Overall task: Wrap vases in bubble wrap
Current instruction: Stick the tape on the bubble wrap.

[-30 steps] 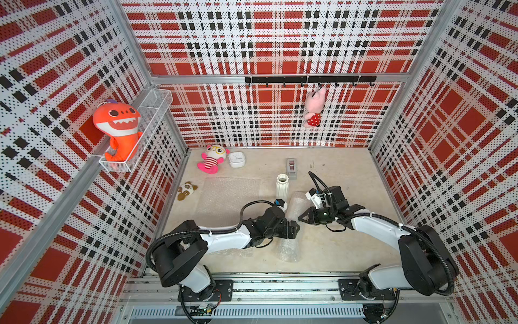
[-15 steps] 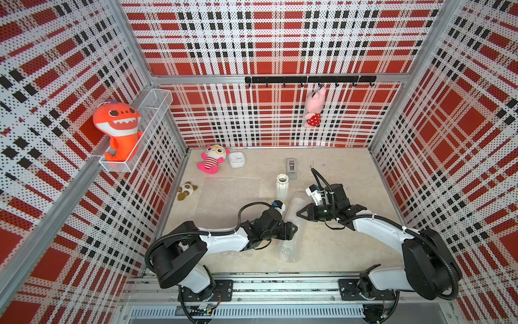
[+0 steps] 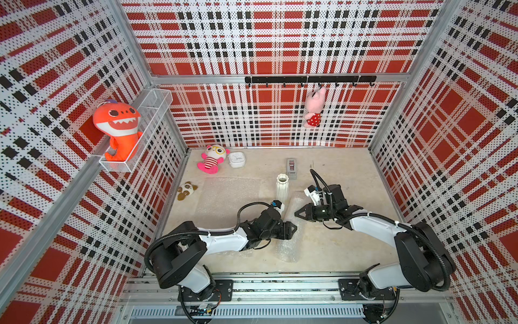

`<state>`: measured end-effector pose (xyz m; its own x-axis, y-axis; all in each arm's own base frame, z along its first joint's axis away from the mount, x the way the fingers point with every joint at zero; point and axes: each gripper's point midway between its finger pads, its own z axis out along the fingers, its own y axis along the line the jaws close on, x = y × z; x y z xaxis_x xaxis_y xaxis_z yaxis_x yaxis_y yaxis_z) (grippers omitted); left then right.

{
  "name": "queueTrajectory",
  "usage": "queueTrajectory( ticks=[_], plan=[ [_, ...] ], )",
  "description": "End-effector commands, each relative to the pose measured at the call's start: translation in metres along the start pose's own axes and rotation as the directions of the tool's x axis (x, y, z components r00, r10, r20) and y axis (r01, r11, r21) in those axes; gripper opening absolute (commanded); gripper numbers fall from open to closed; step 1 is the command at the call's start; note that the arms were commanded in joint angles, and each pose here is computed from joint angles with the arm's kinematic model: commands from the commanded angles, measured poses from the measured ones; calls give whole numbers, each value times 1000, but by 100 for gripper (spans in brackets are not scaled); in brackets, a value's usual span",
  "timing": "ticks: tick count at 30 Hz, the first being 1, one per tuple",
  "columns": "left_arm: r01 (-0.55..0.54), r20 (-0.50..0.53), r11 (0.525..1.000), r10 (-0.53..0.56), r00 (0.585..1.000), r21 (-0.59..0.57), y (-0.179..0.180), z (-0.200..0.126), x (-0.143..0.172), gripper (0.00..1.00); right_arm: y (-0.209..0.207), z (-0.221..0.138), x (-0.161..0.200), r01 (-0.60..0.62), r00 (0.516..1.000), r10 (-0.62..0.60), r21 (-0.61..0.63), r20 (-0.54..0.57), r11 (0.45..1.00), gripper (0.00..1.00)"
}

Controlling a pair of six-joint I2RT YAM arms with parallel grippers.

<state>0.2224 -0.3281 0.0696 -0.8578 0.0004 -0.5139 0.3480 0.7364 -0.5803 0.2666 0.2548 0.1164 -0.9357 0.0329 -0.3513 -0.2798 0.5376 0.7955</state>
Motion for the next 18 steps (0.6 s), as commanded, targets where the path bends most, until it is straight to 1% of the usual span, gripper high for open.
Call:
queueTrajectory(
  ticks=[1,3,6,10,15,16,18],
  plan=[
    [-16,-97,997,9,995,-69,23,2,28,72,8,5,4,-8,1000,8,-69,-4,998,11],
    [-17,-96,998,11,995,-65,22,2,28,71,-4,11,9,-31,999,31,-51,-17,998,11],
    [-18,-105,998,12,994,-55,21,2,31,71,-11,20,10,-57,998,56,-72,-10,996,14],
    [-30,-111,999,24,994,-44,18,2,33,71,-26,25,14,-98,995,97,-21,-29,995,11],
    [-43,-113,999,39,993,-33,13,2,33,70,0,10,-3,-89,995,91,-56,45,994,13],
    [-45,-112,998,41,993,-37,14,3,32,70,-2,11,-3,-94,994,96,-47,43,994,12],
    [-47,-112,998,41,993,-47,15,4,31,70,-21,17,5,-112,994,112,29,22,993,11]
  ],
)
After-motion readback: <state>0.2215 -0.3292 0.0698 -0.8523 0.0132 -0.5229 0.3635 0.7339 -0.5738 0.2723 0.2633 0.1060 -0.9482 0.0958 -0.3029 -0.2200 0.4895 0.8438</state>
